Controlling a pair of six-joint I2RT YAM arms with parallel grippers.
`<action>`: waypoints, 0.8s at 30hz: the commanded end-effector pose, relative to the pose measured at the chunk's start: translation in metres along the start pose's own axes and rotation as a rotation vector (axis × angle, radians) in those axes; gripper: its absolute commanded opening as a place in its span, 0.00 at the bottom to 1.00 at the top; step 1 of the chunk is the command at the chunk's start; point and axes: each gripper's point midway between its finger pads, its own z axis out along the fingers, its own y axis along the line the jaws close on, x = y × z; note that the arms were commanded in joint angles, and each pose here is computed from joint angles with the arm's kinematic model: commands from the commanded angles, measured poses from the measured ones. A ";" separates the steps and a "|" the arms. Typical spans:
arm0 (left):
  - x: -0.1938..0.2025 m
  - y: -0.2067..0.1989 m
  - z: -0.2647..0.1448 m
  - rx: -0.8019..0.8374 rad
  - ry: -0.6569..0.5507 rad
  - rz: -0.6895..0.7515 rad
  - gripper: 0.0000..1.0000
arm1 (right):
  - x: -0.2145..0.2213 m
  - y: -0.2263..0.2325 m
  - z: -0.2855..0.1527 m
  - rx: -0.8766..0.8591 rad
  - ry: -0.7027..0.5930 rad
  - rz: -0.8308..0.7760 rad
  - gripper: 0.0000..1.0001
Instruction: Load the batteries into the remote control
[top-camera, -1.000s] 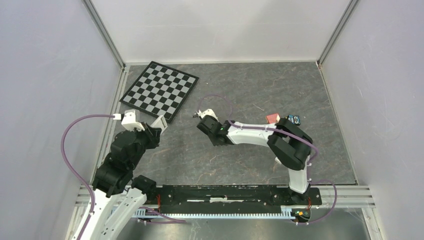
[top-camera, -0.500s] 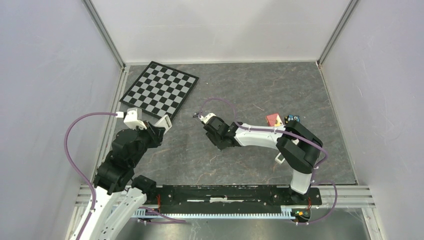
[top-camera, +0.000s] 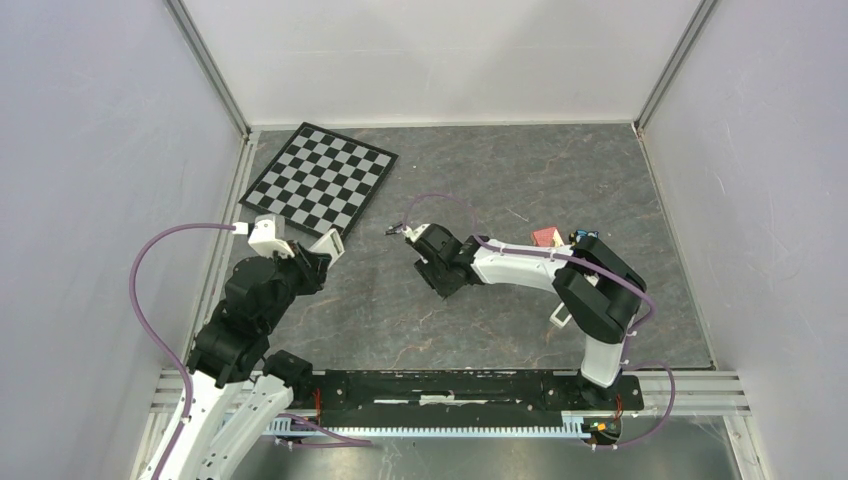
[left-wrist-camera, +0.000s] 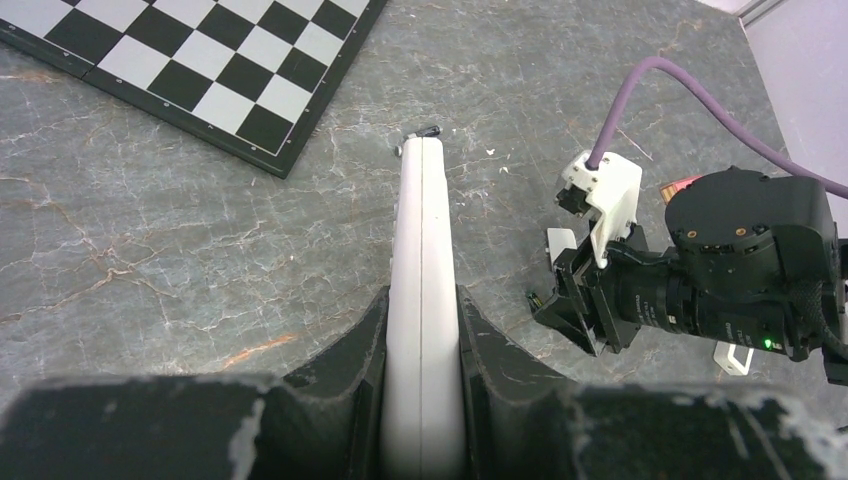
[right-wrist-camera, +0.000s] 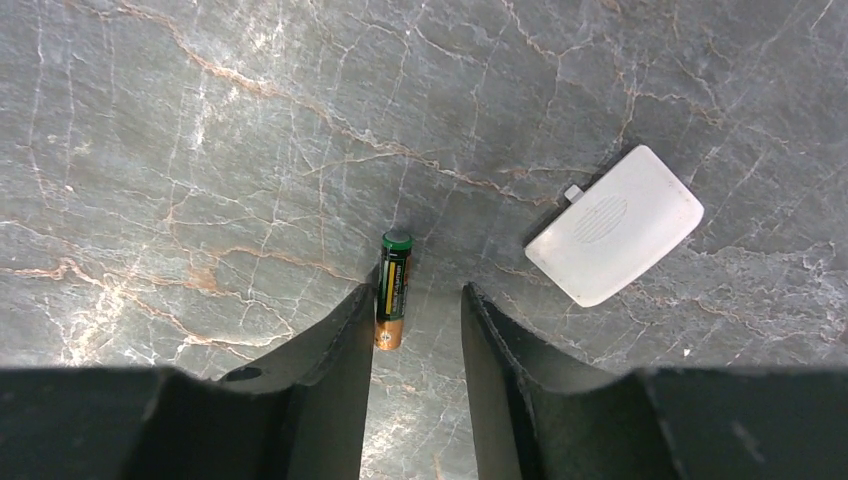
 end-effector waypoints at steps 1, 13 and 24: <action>-0.016 -0.010 0.000 0.030 -0.057 -0.046 0.02 | 0.067 -0.013 0.010 0.017 0.228 0.004 0.42; -0.010 -0.020 0.005 0.086 -0.035 -0.059 0.02 | 0.072 -0.015 0.015 0.001 0.237 -0.010 0.04; 0.023 -0.090 0.045 0.457 0.094 -0.167 0.02 | 0.029 -0.048 -0.038 0.052 -0.077 0.109 0.00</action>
